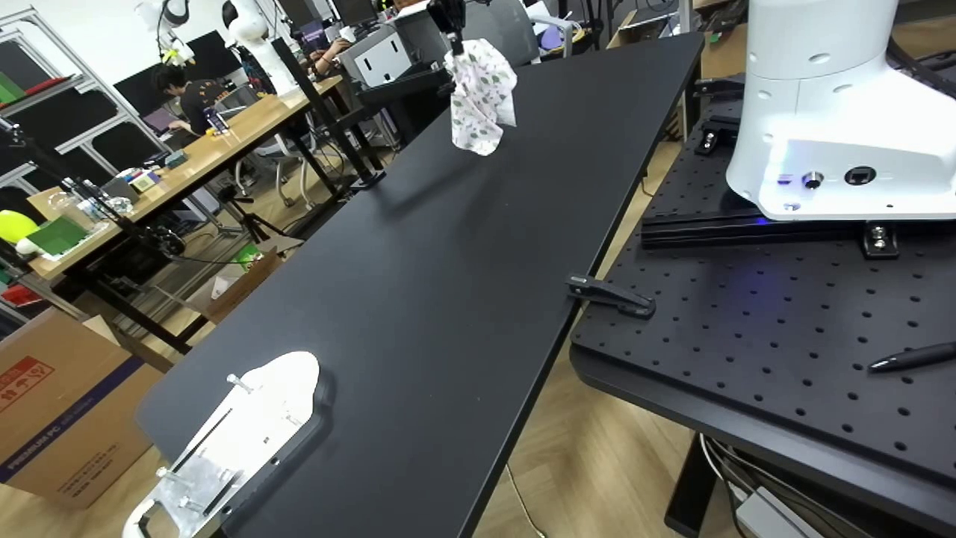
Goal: Hang the cloth on the stand
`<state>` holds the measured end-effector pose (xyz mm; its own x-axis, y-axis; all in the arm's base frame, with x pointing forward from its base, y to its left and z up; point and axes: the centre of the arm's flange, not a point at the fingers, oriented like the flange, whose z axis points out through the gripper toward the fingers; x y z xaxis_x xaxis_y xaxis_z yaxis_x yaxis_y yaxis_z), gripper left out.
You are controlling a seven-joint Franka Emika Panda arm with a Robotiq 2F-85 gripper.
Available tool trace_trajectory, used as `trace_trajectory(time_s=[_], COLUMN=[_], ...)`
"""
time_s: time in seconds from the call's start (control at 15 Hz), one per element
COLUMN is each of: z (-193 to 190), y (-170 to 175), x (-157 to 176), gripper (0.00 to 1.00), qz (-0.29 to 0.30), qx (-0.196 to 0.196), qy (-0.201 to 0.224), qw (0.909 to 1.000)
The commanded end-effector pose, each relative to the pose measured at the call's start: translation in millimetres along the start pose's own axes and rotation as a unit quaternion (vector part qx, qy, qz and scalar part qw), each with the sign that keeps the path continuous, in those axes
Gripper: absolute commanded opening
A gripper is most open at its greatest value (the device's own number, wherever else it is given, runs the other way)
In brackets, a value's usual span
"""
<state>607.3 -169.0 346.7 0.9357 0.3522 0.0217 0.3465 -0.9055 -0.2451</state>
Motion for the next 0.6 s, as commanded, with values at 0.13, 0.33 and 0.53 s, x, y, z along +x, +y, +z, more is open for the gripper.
trace_trajectory(time_s=[0.13, 0.33, 0.53], z=[-55, -62, -56], y=[-74, -109, -141], x=[27, 56, 77], gripper=[0.01, 0.01, 0.01], qz=[-0.004, -0.019, -0.035], qx=[-0.001, -0.006, -0.006], qy=[0.032, 0.045, 0.042], qw=[0.9995, 0.9988, 0.9985])
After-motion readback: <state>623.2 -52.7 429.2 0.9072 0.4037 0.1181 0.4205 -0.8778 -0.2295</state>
